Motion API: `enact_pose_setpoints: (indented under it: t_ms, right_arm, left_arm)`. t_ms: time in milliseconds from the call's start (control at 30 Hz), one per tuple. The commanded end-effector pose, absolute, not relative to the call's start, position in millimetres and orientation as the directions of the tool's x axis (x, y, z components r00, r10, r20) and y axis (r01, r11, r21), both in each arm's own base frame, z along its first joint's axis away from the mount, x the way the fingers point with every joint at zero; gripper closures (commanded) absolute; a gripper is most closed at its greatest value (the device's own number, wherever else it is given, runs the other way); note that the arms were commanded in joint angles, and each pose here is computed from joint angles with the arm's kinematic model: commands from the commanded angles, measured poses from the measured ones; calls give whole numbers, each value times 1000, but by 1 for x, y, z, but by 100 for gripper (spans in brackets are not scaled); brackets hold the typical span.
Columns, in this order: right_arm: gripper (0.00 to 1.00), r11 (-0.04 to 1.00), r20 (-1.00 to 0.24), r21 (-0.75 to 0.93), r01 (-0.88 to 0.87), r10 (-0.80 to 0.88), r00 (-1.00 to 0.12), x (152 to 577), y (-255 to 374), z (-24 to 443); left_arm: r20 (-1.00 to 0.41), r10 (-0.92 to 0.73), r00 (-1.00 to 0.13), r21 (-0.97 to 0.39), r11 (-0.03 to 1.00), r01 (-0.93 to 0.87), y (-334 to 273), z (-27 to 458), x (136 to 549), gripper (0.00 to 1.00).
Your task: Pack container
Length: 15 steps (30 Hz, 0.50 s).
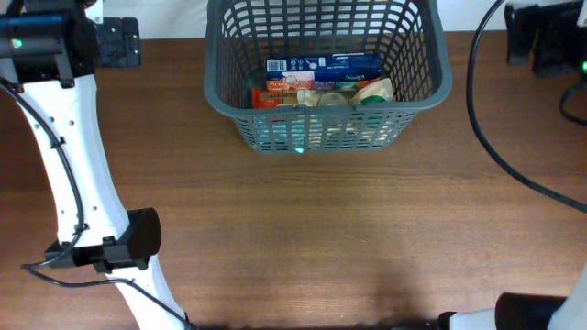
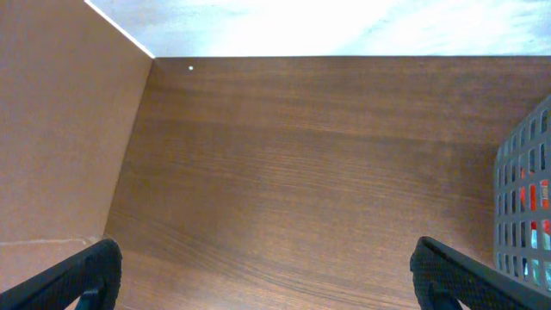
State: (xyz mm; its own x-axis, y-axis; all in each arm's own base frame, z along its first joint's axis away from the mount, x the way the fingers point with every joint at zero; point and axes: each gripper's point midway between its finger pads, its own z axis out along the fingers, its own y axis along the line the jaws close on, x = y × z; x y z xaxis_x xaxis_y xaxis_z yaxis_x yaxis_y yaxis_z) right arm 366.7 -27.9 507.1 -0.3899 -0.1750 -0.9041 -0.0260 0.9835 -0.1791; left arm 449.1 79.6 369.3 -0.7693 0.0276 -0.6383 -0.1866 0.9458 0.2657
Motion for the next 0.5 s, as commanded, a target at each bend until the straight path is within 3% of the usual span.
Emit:
enact_pose_setpoints:
  t_ms: [0,167,300,400,467]
  right_arm:
    - [1,978,-913,-201,61,-165,-372,322,-40,513]
    - [1,978,-923,-197,64,-163,-349,270,-34,471]
    - [1,984,-950,-176,-7,-172,-261,235,-14,415]
    - [1,983,-968,-166,-82,-179,-179,218,3,359]
    - [1,979,-973,-164,-119,-181,-145,210,11,298]
  left_arm:
    - [-651,10,-759,248,948,-200,79,374,445,1]
    - [-651,10,-759,248,948,-200,79,374,445,1]
    - [-651,10,-759,248,948,-200,79,374,445,1]
    - [-651,10,-759,248,948,-200,79,374,445,1]
    - [-651,10,-759,248,948,-200,79,374,445,1]
